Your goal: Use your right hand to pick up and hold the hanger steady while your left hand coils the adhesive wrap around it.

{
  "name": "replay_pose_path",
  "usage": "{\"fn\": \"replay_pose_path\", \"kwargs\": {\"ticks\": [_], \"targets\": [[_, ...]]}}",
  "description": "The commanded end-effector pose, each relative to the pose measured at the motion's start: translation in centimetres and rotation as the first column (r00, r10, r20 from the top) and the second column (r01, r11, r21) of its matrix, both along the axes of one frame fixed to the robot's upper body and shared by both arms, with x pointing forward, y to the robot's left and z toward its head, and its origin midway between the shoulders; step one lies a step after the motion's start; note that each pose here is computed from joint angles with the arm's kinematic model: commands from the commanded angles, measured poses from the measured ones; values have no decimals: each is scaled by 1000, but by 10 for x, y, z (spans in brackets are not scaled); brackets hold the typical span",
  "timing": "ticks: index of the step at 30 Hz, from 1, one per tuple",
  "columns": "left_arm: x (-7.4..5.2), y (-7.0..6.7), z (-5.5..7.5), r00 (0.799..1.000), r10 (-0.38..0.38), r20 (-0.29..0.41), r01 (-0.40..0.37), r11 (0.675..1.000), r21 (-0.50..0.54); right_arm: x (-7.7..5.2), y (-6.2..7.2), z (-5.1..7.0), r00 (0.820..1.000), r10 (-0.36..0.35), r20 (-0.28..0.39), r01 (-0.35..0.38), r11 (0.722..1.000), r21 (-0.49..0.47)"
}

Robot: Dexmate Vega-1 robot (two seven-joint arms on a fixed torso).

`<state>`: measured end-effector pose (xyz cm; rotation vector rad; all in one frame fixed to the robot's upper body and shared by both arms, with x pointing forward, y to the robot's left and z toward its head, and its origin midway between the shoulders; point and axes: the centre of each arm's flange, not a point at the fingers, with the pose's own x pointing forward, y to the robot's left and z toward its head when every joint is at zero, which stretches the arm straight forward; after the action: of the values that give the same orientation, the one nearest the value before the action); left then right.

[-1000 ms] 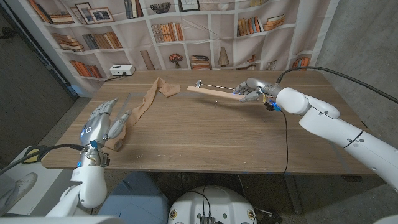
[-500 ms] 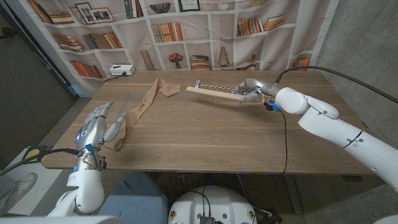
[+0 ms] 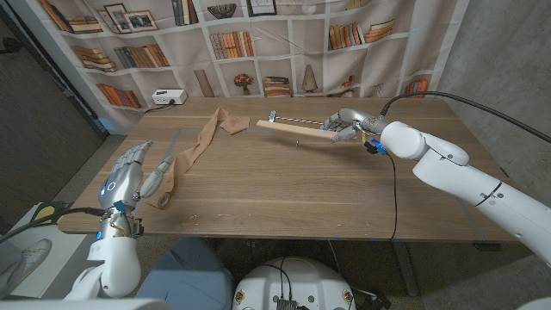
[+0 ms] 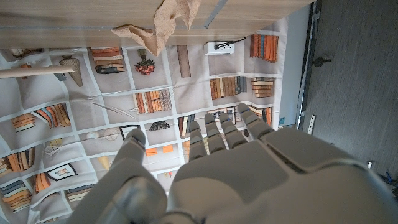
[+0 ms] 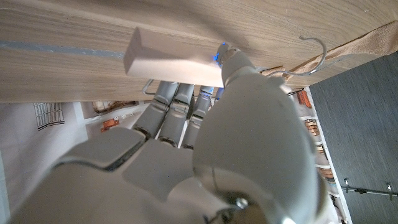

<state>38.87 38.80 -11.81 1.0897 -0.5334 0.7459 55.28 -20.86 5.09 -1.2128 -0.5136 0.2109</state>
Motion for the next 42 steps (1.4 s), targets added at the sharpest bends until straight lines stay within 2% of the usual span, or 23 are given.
{"fn": "replay_pose_path", "kwargs": {"ticks": [1,20,31,42], "targets": [[-2,9,-4,1000,23,-13,-23,1000,2,0,2,-2,1000,-8,-3,8,1000,0],[-1,13,-8,998,67,-20,-67,998,-2,-1,4,-4,1000,-10,-10,10,1000,1],[-3,17,-6,997,77,-32,-77,997,-8,-2,1,-7,1000,-18,-15,19,1000,11],[-1,19,-16,995,95,-40,-97,994,-49,-5,-2,-7,1000,-25,-7,25,1000,12]]}}
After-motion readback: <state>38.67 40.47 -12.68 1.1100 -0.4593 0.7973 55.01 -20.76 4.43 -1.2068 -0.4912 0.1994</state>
